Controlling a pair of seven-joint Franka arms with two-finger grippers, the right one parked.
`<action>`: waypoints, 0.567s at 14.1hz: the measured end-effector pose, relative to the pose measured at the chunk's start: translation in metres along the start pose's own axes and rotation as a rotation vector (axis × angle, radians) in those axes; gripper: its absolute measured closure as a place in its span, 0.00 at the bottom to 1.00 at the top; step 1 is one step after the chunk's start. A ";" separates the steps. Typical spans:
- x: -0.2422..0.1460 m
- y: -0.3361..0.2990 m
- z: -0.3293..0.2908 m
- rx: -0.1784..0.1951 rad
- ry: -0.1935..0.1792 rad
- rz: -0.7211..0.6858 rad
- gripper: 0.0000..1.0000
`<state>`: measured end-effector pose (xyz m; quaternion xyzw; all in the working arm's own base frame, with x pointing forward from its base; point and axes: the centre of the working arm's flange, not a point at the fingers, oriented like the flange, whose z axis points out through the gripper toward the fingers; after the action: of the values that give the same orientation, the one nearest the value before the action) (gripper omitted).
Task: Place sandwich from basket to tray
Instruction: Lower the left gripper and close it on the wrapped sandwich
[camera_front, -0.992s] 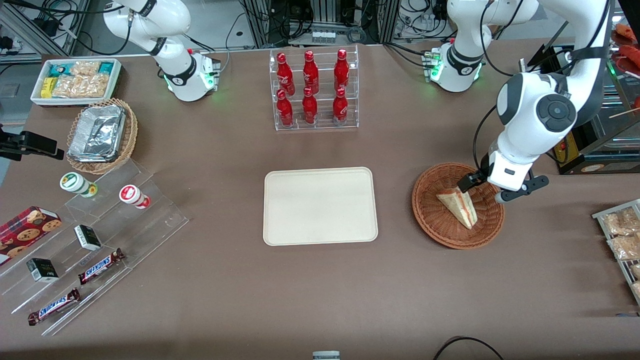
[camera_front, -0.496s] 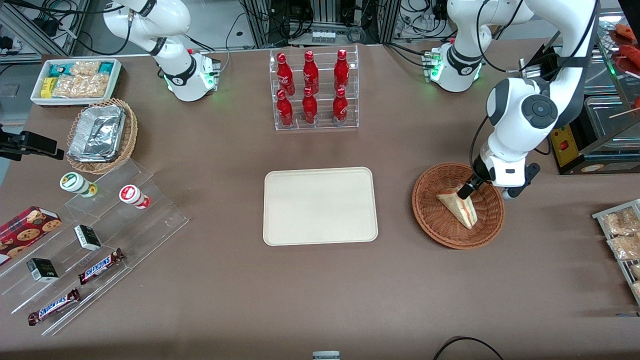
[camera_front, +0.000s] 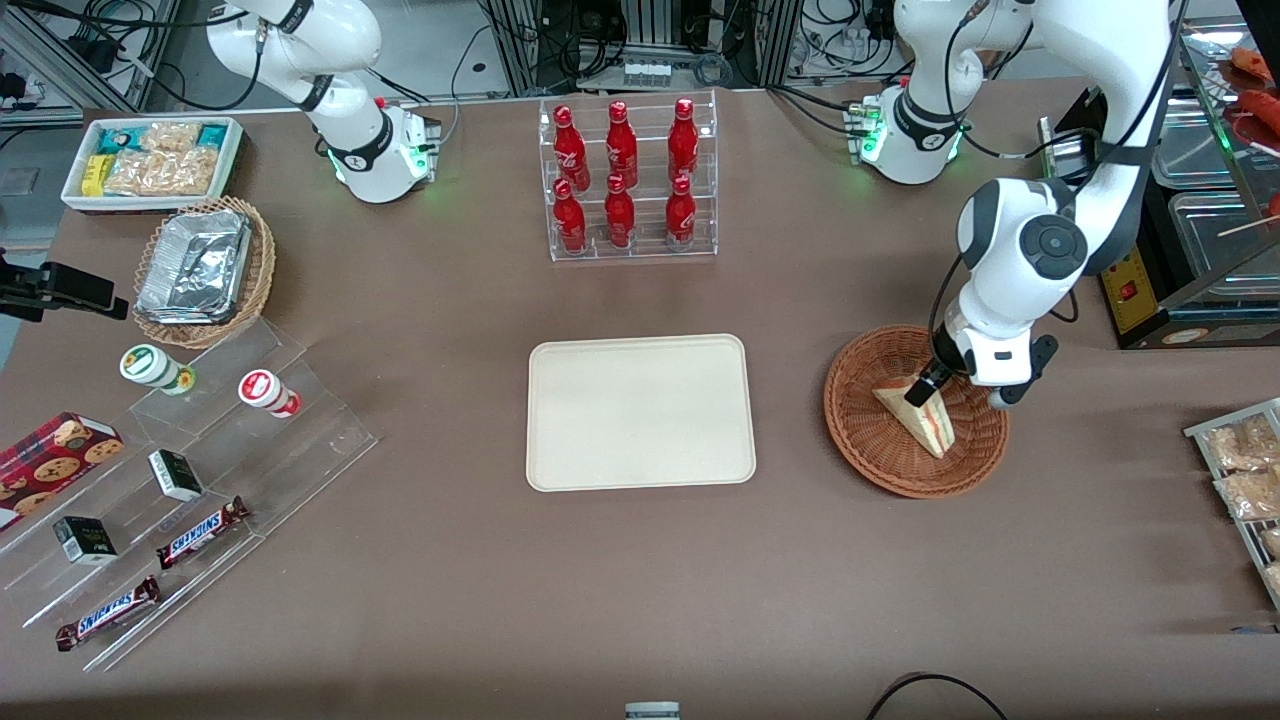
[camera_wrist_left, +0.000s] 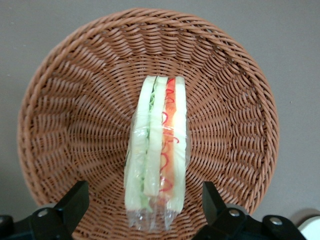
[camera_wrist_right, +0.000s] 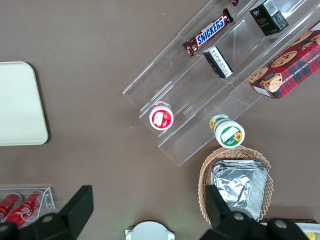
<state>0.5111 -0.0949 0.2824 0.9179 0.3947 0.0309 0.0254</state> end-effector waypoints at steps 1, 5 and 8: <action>0.000 0.000 0.006 0.001 -0.002 0.000 0.00; -0.002 -0.001 0.027 0.011 -0.011 0.001 0.00; -0.002 -0.001 0.034 0.018 -0.016 0.001 0.16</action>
<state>0.5110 -0.0963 0.2488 0.9185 0.3943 0.0201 0.0203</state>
